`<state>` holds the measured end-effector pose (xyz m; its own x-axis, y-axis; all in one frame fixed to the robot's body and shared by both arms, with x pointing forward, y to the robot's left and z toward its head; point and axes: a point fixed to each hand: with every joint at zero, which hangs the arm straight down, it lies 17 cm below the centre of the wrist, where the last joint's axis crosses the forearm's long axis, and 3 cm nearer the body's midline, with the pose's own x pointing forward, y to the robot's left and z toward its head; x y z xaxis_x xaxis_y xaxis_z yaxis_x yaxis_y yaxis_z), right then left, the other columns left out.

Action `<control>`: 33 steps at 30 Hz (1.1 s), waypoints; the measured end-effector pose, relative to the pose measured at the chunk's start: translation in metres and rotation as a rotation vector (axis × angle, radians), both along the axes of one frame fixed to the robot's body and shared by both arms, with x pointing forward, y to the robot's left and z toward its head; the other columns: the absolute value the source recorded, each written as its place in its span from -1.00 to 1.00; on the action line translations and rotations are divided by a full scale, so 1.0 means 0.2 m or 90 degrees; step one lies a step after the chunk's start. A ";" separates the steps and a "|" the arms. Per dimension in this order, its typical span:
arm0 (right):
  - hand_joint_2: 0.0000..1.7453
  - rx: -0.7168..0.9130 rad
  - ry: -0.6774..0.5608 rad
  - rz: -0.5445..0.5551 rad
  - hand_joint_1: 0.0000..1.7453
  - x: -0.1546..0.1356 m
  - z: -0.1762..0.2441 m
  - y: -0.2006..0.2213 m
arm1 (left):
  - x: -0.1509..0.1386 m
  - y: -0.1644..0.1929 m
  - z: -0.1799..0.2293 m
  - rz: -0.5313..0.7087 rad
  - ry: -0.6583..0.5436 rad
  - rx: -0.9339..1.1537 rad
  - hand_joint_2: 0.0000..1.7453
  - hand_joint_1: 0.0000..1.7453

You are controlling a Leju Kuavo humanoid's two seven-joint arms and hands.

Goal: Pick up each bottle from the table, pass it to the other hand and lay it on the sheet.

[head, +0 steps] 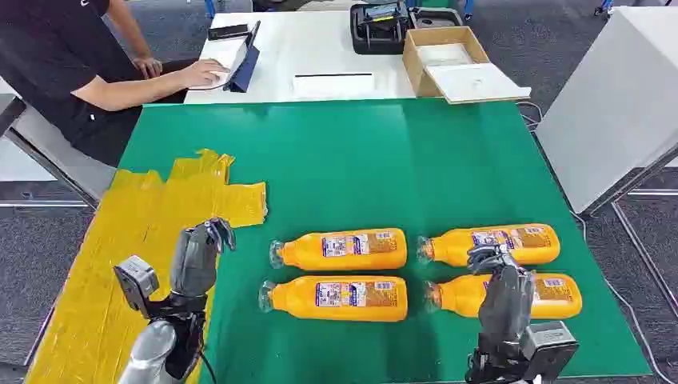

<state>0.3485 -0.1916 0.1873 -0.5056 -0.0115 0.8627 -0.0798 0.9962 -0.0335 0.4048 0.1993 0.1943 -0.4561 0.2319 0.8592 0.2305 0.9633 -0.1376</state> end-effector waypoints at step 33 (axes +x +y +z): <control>1.00 -0.066 0.013 0.000 -1.00 0.00 0.01 0.04 | -0.01 0.04 0.02 0.029 0.003 0.015 -1.00 -1.00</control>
<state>0.3476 -0.1837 0.1895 -0.4873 0.0790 0.8697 -0.0815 0.9874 -0.1354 0.4022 0.2064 0.1984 -0.4609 0.1914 0.8666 0.1863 0.9756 -0.1164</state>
